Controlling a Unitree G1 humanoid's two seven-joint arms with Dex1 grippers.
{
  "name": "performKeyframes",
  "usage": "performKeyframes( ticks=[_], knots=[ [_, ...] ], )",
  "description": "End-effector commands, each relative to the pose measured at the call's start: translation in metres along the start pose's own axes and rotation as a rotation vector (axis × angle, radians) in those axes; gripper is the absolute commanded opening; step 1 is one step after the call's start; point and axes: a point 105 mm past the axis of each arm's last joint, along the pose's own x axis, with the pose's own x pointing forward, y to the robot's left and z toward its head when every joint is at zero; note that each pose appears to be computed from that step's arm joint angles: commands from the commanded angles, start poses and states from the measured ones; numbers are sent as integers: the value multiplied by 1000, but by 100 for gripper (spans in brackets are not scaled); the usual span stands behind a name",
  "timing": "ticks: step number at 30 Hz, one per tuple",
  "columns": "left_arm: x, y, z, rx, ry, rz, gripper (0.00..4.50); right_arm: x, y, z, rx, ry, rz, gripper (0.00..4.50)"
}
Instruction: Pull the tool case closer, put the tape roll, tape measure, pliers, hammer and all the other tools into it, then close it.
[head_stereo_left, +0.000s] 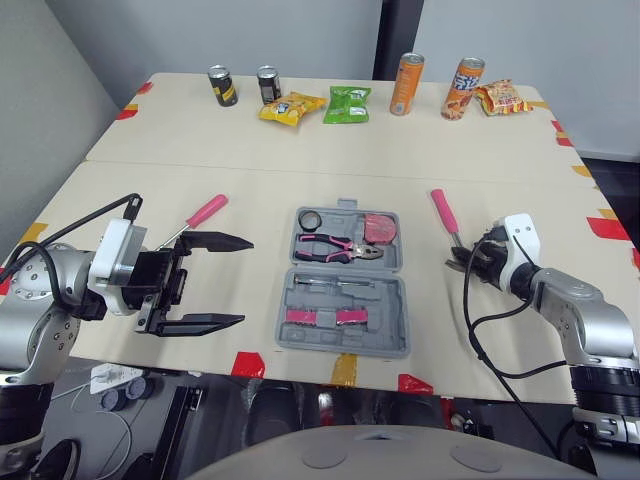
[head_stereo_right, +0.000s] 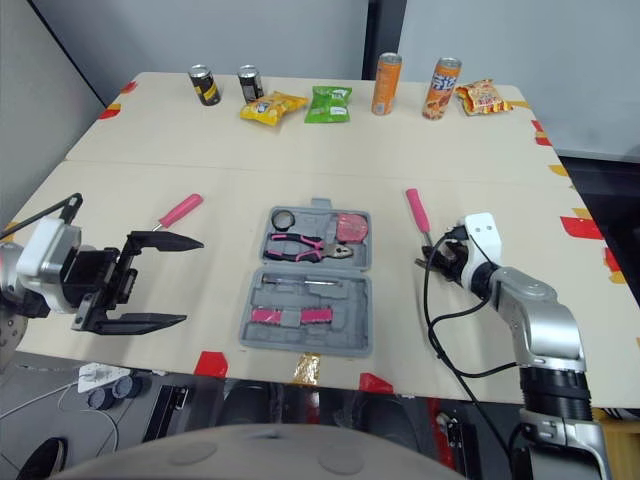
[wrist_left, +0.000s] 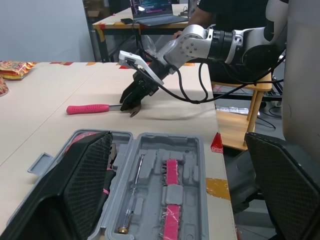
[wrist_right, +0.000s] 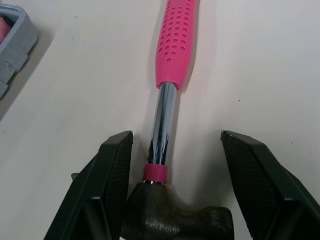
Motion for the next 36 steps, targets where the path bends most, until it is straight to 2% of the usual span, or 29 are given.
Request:
performKeyframes(
  ticks=[1,5,7,14,22,32,36],
  knots=[
    [3,0,7,38,-11,-12,450,1,3,-9,16,33,-2,181],
    [3,1,7,40,-16,-9,450,1,2,-12,39,33,-12,39],
    [3,2,7,39,-17,-7,450,1,2,-11,38,28,-13,2],
    [2,3,7,35,-23,4,450,-7,-2,1,-5,-21,4,2],
    [-2,5,6,25,-24,12,450,-36,4,36,-193,-89,222,2],
    [-13,9,1,2,15,-8,450,-70,52,68,-653,-4,642,2],
    [-23,7,-7,-13,94,-18,450,-71,79,77,-821,97,751,2]
  ],
)
